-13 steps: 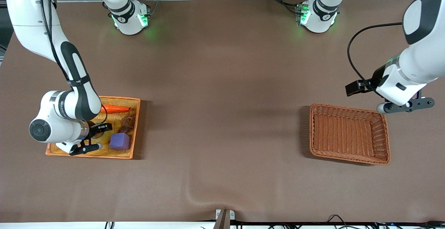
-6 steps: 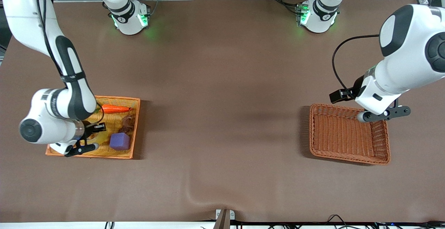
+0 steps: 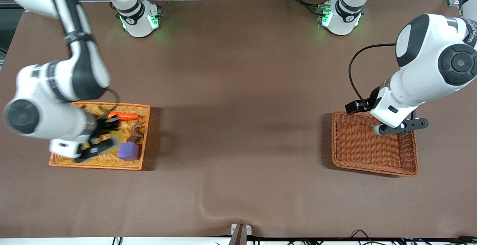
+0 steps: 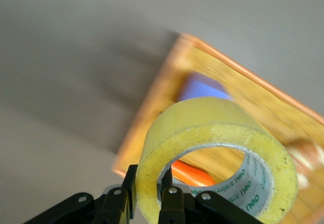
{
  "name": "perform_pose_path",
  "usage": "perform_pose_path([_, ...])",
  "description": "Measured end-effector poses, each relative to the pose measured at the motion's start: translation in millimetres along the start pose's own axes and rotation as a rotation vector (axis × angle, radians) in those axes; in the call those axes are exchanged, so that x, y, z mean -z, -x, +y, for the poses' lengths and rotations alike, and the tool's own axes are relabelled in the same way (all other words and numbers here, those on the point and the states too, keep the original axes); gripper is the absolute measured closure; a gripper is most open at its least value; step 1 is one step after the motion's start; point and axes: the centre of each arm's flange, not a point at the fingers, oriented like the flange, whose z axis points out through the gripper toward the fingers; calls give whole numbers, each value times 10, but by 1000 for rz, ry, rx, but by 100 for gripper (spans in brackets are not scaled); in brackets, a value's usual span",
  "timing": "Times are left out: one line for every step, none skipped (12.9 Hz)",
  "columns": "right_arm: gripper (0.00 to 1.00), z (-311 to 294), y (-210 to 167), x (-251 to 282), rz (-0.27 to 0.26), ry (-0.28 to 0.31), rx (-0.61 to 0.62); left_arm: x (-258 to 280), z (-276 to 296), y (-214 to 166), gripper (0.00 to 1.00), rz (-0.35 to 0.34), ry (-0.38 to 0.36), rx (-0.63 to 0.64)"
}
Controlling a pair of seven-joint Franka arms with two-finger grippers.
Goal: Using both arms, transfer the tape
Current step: 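Carry the tape roll with the right gripper toward the table middle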
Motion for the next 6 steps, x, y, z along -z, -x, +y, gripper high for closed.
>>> perform_pose_path([78, -483, -212, -51, 31, -9, 67, 4, 0, -2, 0, 2, 1, 0])
perform_pose_path([78, -984, -442, -172, 75, -7, 132, 6, -1, -3, 0, 2, 1, 0])
perform_pose_path([78, -1390, -643, -333, 125, -5, 173, 6, -4, -4, 0, 2, 1, 1])
perform_pose_path([78, -1728, -831, -516, 189, -14, 189, 6, -6, -6, 0, 3, 1, 1])
perform_pose_path([78, -2009, -984, -700, 250, -39, 186, 6, -6, -6, 0, 3, 1, 2])
perform_pose_path([78, -2294, -1107, -883, 306, -70, 161, 6, -7, -7, 0, 3, 1, 2])
